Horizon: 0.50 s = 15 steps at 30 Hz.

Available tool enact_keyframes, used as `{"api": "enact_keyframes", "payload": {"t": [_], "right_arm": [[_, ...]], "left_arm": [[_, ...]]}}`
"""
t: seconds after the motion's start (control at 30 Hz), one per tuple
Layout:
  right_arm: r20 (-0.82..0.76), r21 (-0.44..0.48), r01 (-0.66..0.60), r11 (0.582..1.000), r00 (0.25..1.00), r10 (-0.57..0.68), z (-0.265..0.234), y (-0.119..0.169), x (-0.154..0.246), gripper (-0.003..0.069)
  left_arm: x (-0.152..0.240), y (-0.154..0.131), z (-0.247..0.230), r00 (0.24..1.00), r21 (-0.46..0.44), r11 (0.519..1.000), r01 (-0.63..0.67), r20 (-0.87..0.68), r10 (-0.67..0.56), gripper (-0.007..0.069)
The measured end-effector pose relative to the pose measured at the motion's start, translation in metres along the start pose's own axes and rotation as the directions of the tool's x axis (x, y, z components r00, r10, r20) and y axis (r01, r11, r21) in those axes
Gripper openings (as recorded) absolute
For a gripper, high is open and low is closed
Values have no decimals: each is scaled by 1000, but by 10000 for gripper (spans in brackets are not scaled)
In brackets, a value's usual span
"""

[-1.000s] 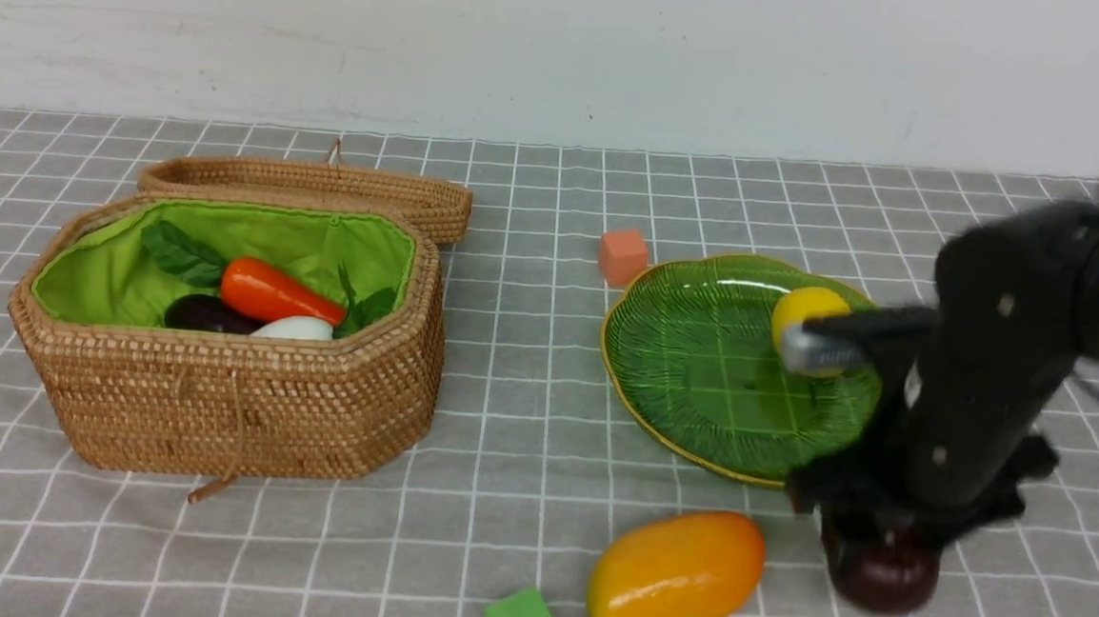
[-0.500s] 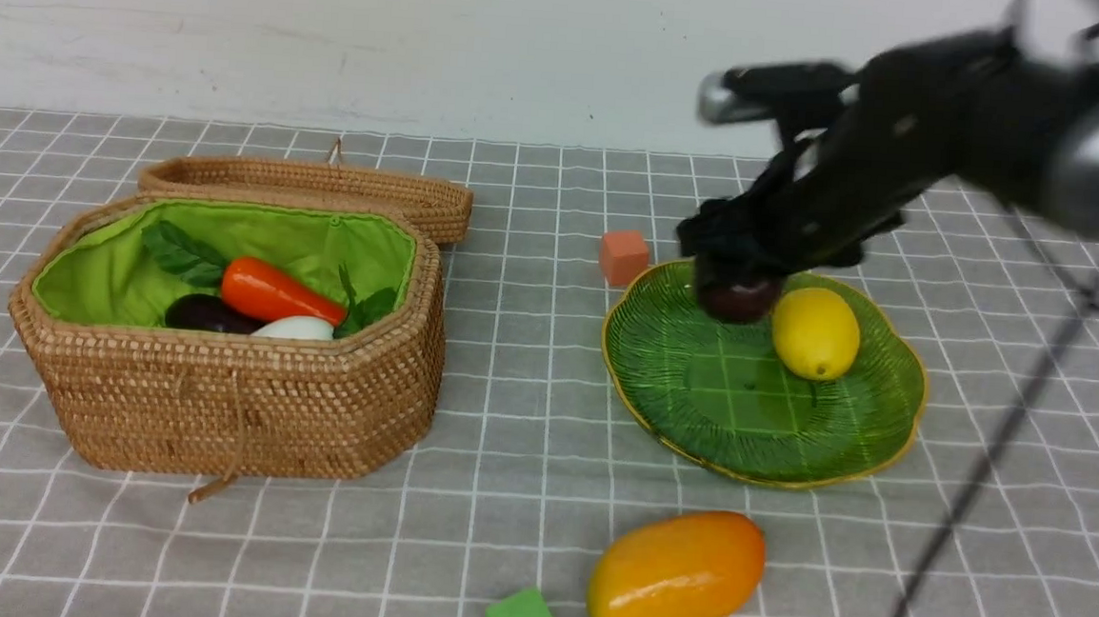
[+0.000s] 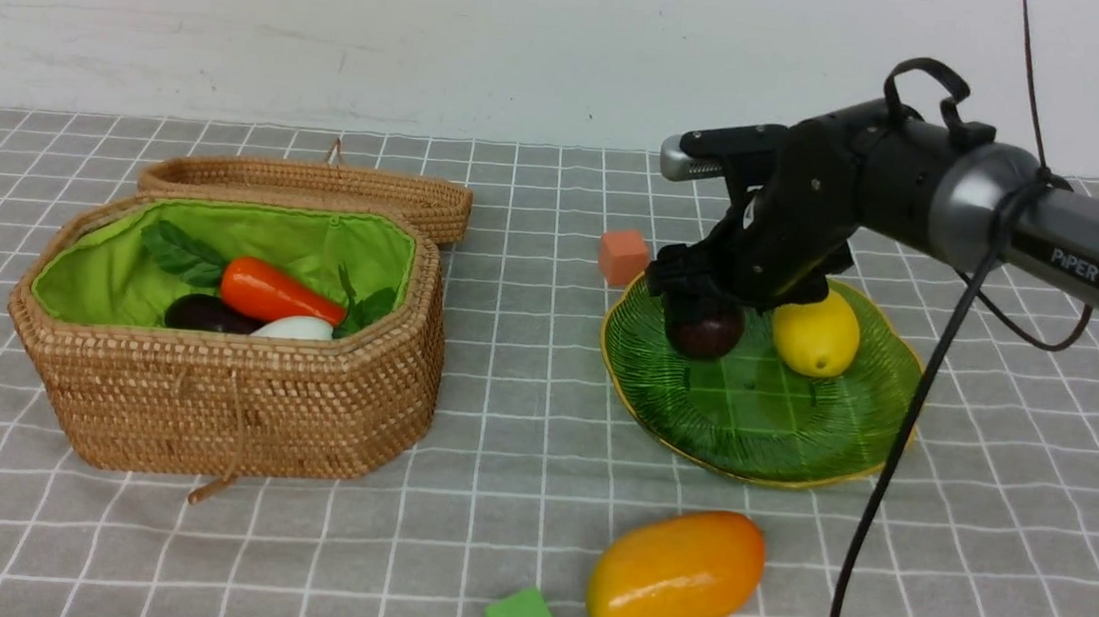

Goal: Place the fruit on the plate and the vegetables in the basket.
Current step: Use the right arm to grab a mangosteen and put it into the right plate, then use the right arm to grab a mango and put it into the right plate

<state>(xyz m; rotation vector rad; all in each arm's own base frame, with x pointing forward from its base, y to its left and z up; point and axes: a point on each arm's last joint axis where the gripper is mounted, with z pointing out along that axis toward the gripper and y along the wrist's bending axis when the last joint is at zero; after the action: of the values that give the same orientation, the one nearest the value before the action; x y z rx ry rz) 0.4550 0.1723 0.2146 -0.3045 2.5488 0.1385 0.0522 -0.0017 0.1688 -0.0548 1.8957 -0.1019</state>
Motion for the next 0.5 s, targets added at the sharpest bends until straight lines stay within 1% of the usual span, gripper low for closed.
{"api": "enact_keyframes", "payload": {"t": [0.07,0.2,0.3,0.33,0.37,0.4,0.43,0.47,0.5], "right_arm": [[-31,5,0,1000,1000,0,0,0,3,671],[-52,9,9,1000,999,-8,-20,0,1,643],[-42,-16,131,991,990,-132,-69,11,-1,603],[-33,-36,198,980,979,-199,-86,16,0,591],[-7,-65,288,955,957,-289,-109,26,5,579],[5,-85,375,923,927,-376,-120,34,11,573],[17,-113,457,882,889,-458,-128,42,21,569],[10,-132,505,853,861,-509,-128,46,30,568],[7,-156,584,796,807,-591,-129,53,44,566]], "left_arm": [[0,0,0,1000,0,1000,0,0,0,144],[0,0,0,1000,0,1000,0,0,0,144],[0,0,0,1000,0,1000,0,0,0,144],[0,0,0,1000,0,1000,0,0,0,144],[0,0,0,1000,0,1000,0,0,0,144],[0,0,0,1000,0,1000,0,0,0,144],[0,0,0,1000,0,1000,0,0,0,144],[0,0,0,1000,0,1000,0,0,0,144],[0,0,0,1000,0,1000,0,0,0,144]]}}
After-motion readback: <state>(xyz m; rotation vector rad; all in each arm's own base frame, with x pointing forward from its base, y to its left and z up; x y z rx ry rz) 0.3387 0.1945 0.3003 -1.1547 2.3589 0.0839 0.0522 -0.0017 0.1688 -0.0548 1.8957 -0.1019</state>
